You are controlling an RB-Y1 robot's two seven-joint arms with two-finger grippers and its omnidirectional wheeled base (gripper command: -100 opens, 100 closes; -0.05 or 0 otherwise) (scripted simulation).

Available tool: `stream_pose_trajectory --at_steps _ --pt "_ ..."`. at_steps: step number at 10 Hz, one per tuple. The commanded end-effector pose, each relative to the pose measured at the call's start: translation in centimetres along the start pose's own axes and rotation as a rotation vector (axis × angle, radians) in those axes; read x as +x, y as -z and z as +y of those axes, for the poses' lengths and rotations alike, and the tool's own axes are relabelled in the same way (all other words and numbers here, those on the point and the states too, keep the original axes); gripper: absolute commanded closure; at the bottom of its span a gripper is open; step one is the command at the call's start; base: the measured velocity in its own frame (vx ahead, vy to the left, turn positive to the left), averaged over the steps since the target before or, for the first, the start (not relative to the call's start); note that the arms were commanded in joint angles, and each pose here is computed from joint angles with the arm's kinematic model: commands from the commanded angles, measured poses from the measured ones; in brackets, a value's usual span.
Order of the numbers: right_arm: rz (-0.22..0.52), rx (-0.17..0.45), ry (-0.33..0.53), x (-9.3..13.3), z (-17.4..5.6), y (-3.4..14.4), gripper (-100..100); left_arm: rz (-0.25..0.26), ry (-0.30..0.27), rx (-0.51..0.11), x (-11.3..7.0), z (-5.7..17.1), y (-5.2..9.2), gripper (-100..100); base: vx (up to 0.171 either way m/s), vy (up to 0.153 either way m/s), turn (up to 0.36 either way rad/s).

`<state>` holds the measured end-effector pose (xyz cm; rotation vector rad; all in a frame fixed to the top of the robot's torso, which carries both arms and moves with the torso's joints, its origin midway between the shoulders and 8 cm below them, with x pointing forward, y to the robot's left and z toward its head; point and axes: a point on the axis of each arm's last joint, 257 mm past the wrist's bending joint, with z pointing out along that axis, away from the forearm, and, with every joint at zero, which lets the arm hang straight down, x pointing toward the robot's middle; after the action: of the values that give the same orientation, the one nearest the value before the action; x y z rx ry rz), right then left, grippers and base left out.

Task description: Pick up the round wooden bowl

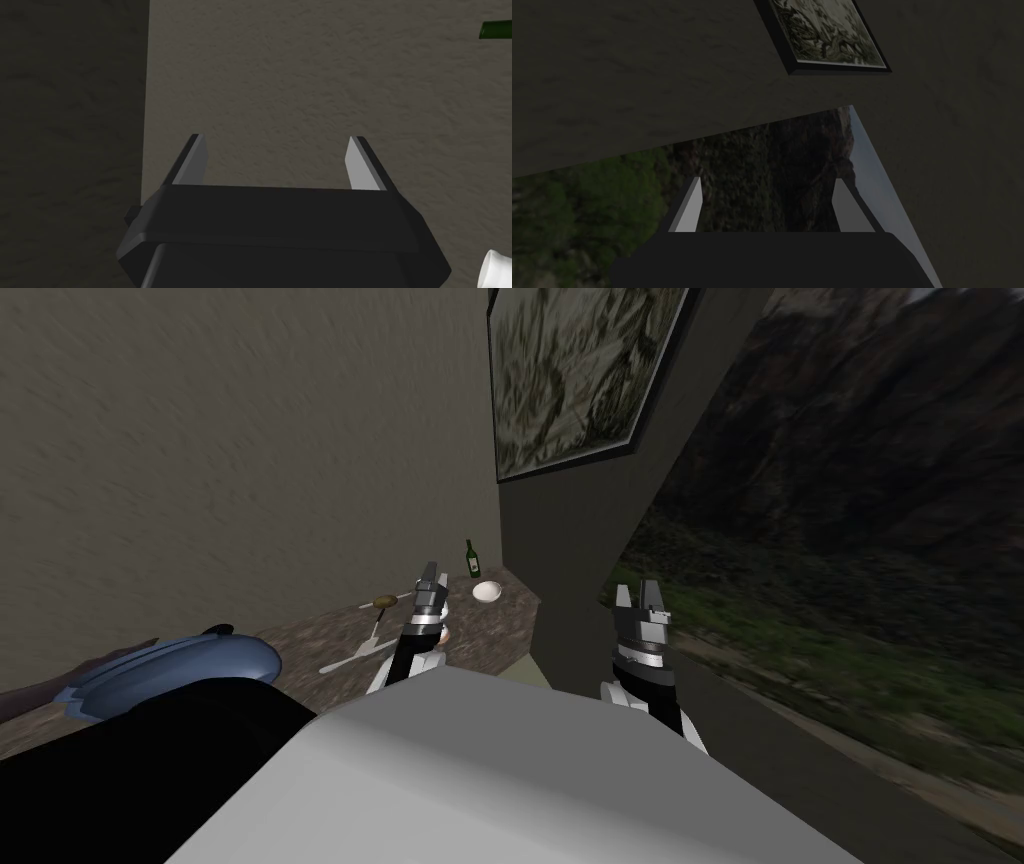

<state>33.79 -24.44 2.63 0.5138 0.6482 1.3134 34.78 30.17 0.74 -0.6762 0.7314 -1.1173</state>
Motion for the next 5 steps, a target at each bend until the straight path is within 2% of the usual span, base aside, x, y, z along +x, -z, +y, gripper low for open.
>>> stream_pose_trajectory --at_steps 1,3,5 --pt "0.0 0.0 0.0 0.0 0.0 0.0 0 0.038 -0.004 -0.012 0.7 1.0 -0.9 -100 -0.012 0.01 -0.067" --pt "0.0 0.0 0.0 0.0 0.0 0.0 0 0.067 -0.001 -0.034 1.5 2.4 -2.1 -100 -0.03 0.025 -0.089" --pt "0.0 0.0 0.0 0.0 0.0 0.0 0 0.089 0.004 -0.086 2.1 4.8 -3.2 -100 -0.034 0.032 -0.095"
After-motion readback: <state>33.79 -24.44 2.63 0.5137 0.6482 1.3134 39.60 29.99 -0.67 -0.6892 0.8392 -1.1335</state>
